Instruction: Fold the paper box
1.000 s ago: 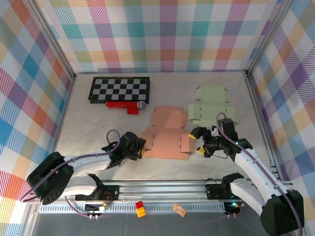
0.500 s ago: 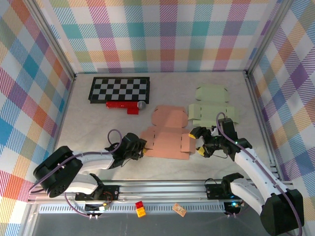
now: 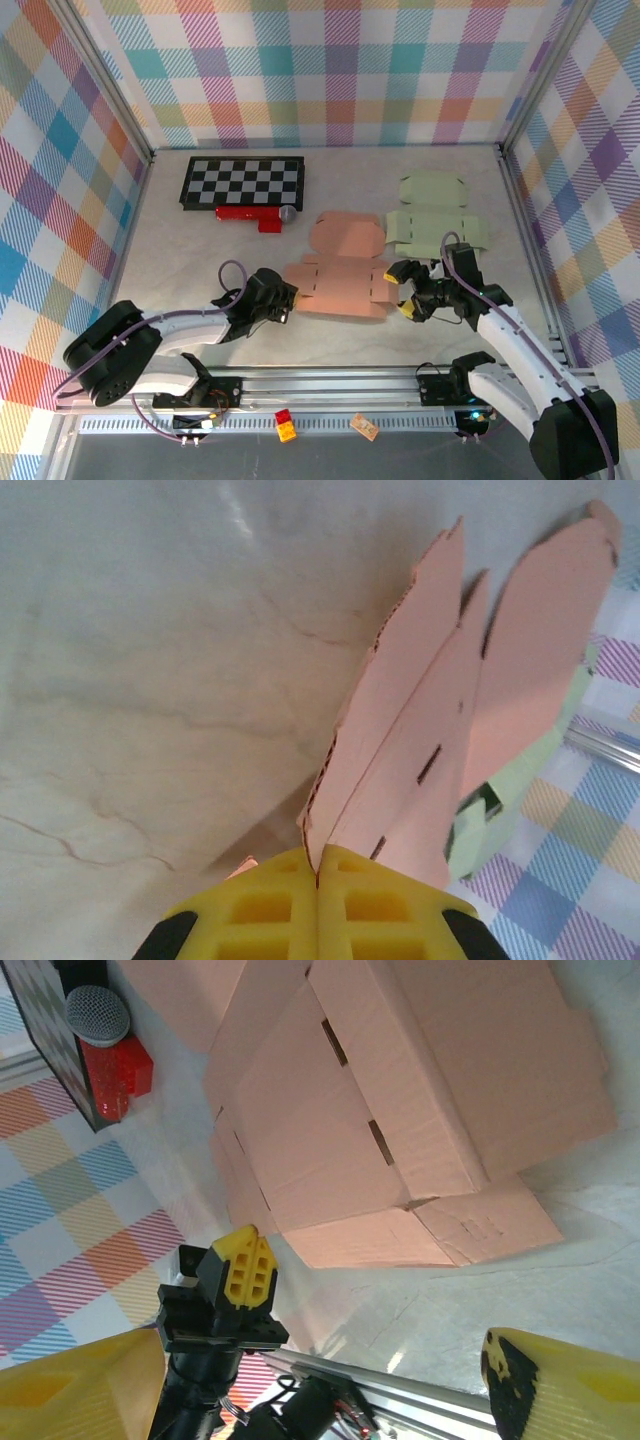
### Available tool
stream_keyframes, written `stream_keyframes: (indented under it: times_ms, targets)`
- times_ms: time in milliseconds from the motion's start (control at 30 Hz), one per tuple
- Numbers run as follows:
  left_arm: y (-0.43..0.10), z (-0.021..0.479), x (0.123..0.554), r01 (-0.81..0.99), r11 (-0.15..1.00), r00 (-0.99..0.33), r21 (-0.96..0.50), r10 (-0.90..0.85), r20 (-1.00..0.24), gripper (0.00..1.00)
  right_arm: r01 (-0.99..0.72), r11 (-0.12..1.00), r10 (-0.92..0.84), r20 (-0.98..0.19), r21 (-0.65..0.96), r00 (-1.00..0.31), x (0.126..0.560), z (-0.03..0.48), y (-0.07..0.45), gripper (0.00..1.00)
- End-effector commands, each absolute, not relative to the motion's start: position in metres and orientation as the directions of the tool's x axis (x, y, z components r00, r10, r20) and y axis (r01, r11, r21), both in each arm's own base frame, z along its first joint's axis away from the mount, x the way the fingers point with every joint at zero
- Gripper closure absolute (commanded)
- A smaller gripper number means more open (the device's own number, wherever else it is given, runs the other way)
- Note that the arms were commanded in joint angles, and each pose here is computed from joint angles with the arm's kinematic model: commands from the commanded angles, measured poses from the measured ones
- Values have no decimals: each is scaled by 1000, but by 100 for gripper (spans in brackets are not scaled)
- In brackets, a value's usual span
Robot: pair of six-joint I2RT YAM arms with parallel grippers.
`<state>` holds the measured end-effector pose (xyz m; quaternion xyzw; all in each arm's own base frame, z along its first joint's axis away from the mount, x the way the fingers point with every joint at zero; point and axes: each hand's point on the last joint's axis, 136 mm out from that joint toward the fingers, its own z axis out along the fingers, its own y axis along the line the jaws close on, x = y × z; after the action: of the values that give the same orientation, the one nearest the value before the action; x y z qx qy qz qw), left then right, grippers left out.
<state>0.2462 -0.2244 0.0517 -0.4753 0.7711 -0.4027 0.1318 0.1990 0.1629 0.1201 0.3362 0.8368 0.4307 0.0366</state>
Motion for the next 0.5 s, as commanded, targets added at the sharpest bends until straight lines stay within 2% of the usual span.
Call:
stream_keyframes:
  times_ms: [0,200,467]
  targets:
    - [-231,77,254,-592,211,-519,-778,-838,168,100,572,326,598,305,753,-741,191,125,175,18]
    - [-242,103,268,-574,150,-504,-805,-839,203,100,579,344,577,320,739,-752,181,120,200,22]
    - [-255,119,278,-562,98,-498,-821,-833,240,100,562,260,624,307,785,-718,201,125,229,25]
